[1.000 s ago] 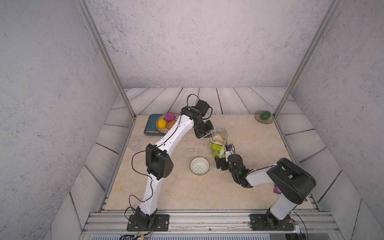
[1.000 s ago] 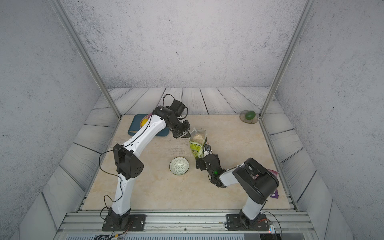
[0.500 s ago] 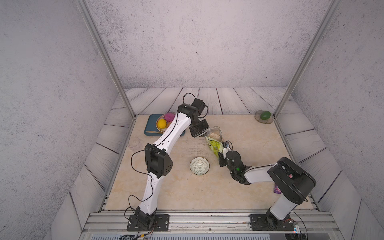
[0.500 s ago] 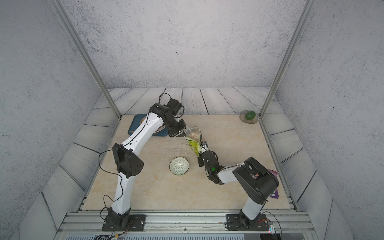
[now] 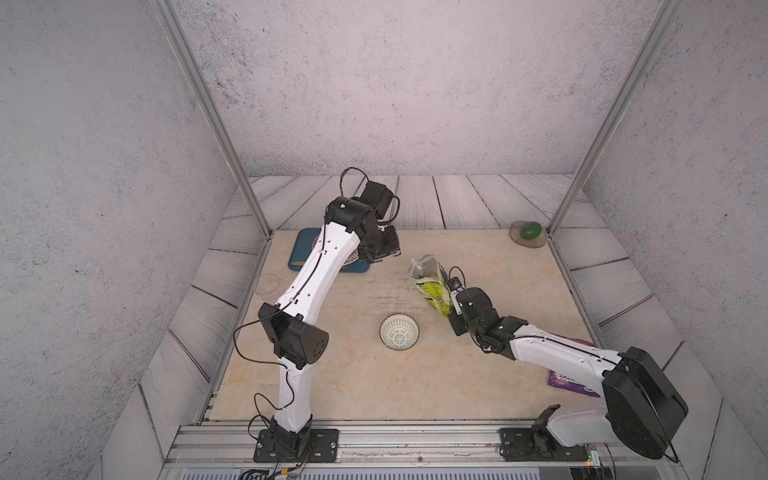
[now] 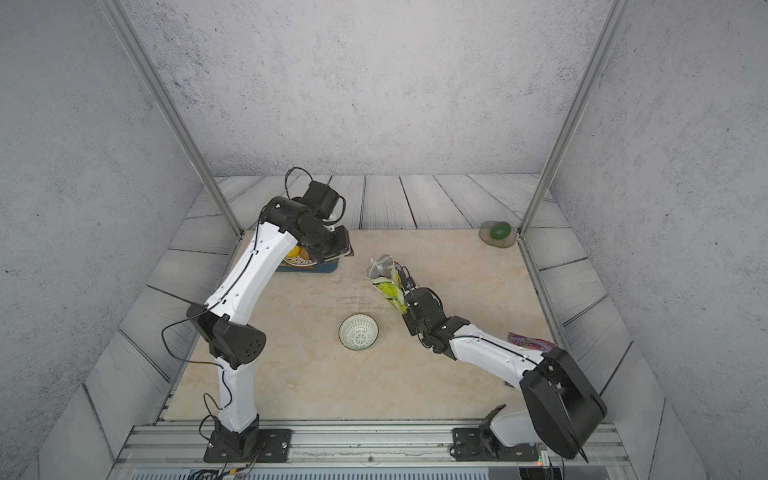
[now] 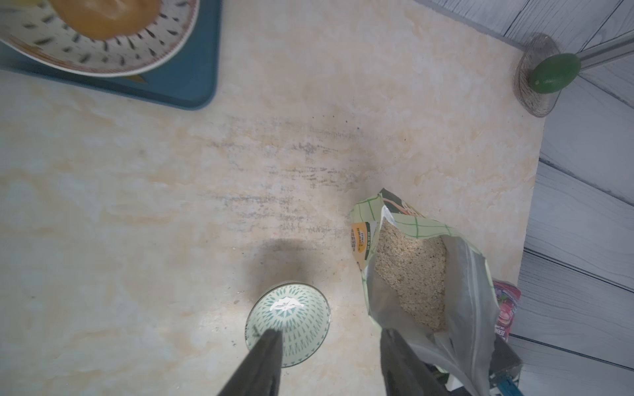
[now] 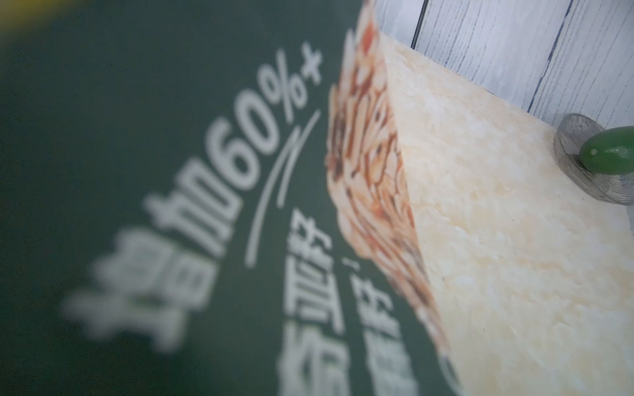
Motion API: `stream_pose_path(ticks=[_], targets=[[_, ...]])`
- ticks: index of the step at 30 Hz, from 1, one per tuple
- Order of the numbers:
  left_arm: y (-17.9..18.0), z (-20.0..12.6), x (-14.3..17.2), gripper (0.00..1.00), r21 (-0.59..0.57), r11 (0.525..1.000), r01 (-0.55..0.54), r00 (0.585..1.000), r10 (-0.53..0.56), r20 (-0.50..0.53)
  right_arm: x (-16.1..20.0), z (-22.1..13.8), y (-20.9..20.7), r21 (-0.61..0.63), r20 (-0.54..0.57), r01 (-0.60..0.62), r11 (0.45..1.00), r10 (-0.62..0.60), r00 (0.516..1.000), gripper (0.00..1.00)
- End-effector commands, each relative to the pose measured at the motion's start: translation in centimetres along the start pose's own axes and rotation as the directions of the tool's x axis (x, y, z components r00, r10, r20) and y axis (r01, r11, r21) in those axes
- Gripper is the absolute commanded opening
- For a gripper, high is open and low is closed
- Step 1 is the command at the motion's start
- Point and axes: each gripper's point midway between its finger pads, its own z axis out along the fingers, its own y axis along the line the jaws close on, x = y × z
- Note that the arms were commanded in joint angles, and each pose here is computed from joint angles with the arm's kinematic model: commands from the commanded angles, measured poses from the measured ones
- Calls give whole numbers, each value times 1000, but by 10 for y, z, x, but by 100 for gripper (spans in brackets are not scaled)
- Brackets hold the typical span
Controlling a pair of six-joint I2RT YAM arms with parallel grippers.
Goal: Pour the oats into the breakfast bowl
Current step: Pick up the oats bag from the center of the board.
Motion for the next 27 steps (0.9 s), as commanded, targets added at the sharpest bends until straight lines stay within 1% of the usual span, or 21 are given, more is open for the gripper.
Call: stream_pose_path(ticks=[1, 5, 8, 10, 14, 17, 19, 22, 24, 27], targets=[[28, -19, 2, 52, -101, 993, -54, 996, 60, 66, -44, -34, -15, 15, 55, 12, 1000, -13, 998, 0], [39, -26, 5, 53, -54, 998, -28, 994, 33, 104, -47, -59, -23, 24, -1, 51, 998, -51, 999, 0], [47, -24, 12, 52, 5, 1000, -11, 996, 11, 93, -47, -76, -32, 71, 1, 109, 991, -110, 994, 0], [49, -22, 20, 52, 70, 997, 18, 997, -22, 67, -48, -87, -35, 105, 11, 160, 982, -162, 987, 0], [49, -16, 39, 52, 153, 988, 32, 999, -38, 38, -50, -106, -39, 147, 43, 292, 945, -301, 953, 0], [51, -10, 55, 51, 198, 980, 36, 999, -39, 11, -46, -117, -38, 120, 41, 364, 924, -371, 928, 0], [54, -6, 65, 51, 207, 978, 31, 1000, -31, -4, -44, -125, -42, 125, 25, 392, 912, -398, 917, 0], [68, 2, 77, 51, 172, 984, 36, 999, -32, -25, -39, -132, -48, 153, -10, 443, 884, -446, 895, 0], [72, 7, 83, 51, 166, 985, 37, 999, -31, -34, -36, -131, -45, 145, -22, 492, 858, -495, 869, 0], [73, 17, 90, 51, 194, 980, 46, 998, -36, -53, -34, -128, -38, 149, -40, 563, 813, -564, 825, 0]])
